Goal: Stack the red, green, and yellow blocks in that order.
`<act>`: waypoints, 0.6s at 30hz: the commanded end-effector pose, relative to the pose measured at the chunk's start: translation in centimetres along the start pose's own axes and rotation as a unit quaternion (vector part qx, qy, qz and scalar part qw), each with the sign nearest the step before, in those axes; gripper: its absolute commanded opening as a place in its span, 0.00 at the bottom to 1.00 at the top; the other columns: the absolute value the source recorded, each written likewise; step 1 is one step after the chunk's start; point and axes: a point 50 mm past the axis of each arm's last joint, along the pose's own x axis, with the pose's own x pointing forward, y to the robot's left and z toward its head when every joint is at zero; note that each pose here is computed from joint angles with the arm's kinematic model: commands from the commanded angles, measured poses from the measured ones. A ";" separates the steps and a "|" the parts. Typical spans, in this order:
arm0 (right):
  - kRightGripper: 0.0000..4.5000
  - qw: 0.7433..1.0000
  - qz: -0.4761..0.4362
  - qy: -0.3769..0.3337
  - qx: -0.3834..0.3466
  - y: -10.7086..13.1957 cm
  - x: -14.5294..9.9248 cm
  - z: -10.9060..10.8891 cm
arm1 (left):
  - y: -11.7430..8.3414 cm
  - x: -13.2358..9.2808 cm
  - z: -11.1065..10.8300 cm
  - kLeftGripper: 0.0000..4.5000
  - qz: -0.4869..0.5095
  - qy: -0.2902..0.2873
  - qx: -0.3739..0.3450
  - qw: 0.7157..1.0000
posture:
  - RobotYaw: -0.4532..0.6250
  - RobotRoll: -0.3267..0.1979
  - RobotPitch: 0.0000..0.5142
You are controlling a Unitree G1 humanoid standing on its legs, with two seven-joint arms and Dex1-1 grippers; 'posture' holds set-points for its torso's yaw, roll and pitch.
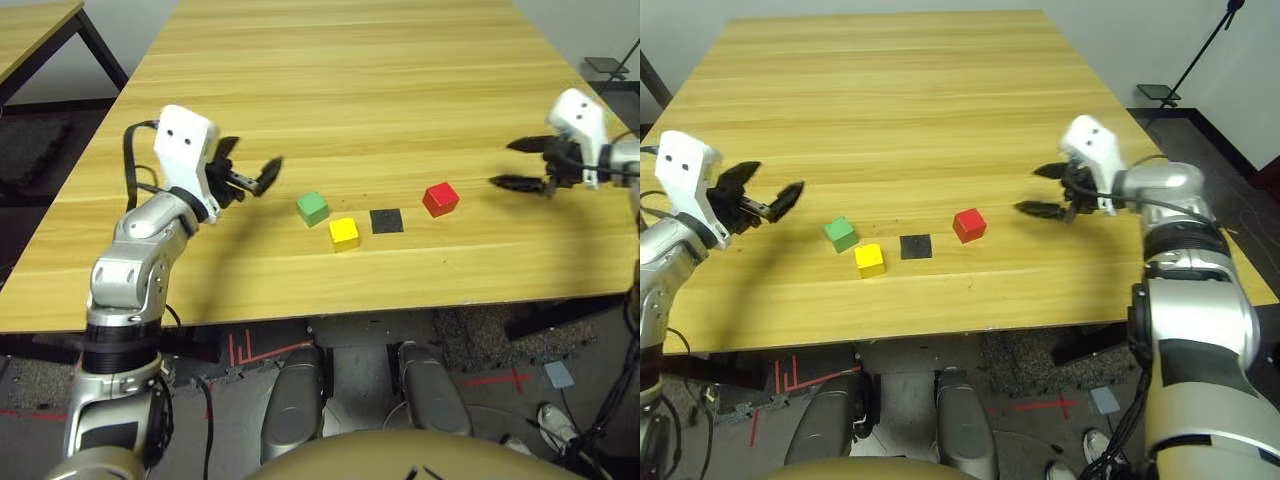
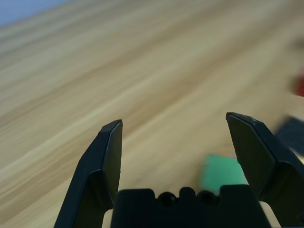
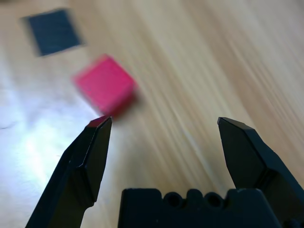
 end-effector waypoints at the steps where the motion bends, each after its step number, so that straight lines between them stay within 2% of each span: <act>1: 1.00 0.996 0.064 0.049 -0.046 0.3 1.3 1.0 | -1.4 0.7 0.5 0.99 -0.051 0.016 0.008 0.999 | 0.75 0.24 0.20; 8: 1.00 0.976 0.138 0.120 -0.116 0.7 2.9 2.3 | -2.6 0.6 0.4 0.99 -0.057 0.029 0.022 0.998 | 0.82 0.23 0.17; 18: 1.00 0.964 0.121 0.159 -0.177 0.6 5.1 3.2 | -3.3 -0.4 -0.3 0.99 -0.030 0.034 0.019 0.999 | 0.89 0.21 0.19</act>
